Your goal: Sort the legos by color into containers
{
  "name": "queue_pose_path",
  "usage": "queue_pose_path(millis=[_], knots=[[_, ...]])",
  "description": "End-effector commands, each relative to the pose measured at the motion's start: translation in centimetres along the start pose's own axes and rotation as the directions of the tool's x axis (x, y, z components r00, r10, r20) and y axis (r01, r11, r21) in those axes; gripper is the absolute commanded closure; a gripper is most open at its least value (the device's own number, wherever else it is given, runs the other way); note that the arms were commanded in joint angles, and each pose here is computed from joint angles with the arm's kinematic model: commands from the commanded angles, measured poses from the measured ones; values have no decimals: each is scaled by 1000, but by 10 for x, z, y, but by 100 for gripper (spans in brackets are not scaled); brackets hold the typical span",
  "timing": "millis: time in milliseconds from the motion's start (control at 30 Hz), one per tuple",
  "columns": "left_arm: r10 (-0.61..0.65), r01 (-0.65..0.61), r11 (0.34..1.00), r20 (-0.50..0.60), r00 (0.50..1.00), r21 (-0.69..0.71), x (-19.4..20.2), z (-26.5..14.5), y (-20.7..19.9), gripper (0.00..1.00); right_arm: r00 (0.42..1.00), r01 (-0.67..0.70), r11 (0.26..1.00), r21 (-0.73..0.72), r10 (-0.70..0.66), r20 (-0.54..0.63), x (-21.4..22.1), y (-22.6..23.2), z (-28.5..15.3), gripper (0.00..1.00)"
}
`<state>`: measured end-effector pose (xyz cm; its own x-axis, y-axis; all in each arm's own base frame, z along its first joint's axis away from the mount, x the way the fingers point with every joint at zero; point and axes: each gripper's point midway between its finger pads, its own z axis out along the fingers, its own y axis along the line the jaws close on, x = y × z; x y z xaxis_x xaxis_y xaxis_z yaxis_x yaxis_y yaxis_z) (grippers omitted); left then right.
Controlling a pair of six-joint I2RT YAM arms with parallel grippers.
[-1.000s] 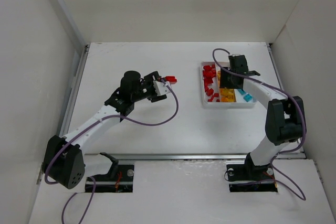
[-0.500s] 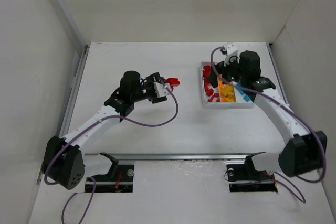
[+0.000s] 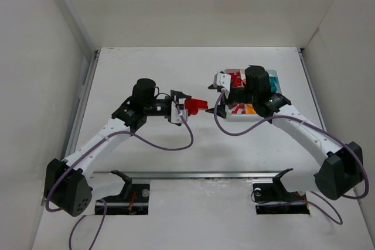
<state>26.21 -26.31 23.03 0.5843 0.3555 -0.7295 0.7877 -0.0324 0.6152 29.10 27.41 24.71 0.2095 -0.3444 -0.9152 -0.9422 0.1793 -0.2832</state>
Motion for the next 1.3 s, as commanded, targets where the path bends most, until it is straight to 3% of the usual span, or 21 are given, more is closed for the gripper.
queue_pose_path(millis=[0, 100, 133, 200, 467, 533, 567, 700, 867, 1000, 1100, 1167, 1233, 1267], knots=[[91, -95, 994, 73, 993, 48, -24, -5, -1, 100, 979, 163, 985, -49, -155, 130, -50, -3, 7, 5], [101, -106, 993, 82, 991, 47, -29, -4, 0, 100, 980, 168, 977, -135, -150, 130, -51, 12, 19, 14], [101, -106, 993, 82, 991, 47, -29, -4, 0, 100, 981, 167, 974, -152, -149, 125, -50, 16, 22, 28], [101, -106, 993, 82, 991, 47, -29, -4, 0, 100, 984, 161, 968, -193, -141, 111, -46, 26, 30, 43], [86, -86, 996, 66, 994, 9, -29, -4, 10, 100, 989, 142, 966, -214, -129, 72, -36, 36, 27, 44], [78, -78, 997, 66, 995, 9, -29, -3, 12, 100, 990, 136, 969, -205, -127, 55, -31, 36, 25, 52], [57, -58, 998, 63, 996, 15, -27, -1, 11, 100, 992, 127, 970, -205, -118, 53, -31, 37, 25, 57], [53, -54, 999, 62, 997, 8, -29, -2, 14, 100, 997, 77, 981, -179, -71, 40, -33, 27, 23, 100], [-91, 91, 996, -21, 996, 2, -8, 2, 12, 100, 997, -58, 997, 50, 56, 45, -26, -30, -9, 100], [-180, 181, 983, -76, 981, 14, 12, 5, -3, 100, 986, -167, 958, 231, 156, 64, -26, -66, -36, 100], [-201, 201, 980, -70, 977, -10, 15, 7, -2, 100, 971, -238, 929, 285, 221, 89, -17, -77, -41, 100], [-215, 212, 976, -79, 973, -51, 16, 6, 6, 100, 941, -336, 870, 362, 326, 92, 0, -88, -40, 100], [-249, 241, 966, -80, 965, -90, 17, 6, 13, 100, 878, -427, 700, 572, 472, 78, 51, -116, -53, 100], [-252, 241, 964, -90, 964, -113, 19, 5, 17, 100, 806, -523, 574, 630, 574, 146, 67, -125, -58, 100]])
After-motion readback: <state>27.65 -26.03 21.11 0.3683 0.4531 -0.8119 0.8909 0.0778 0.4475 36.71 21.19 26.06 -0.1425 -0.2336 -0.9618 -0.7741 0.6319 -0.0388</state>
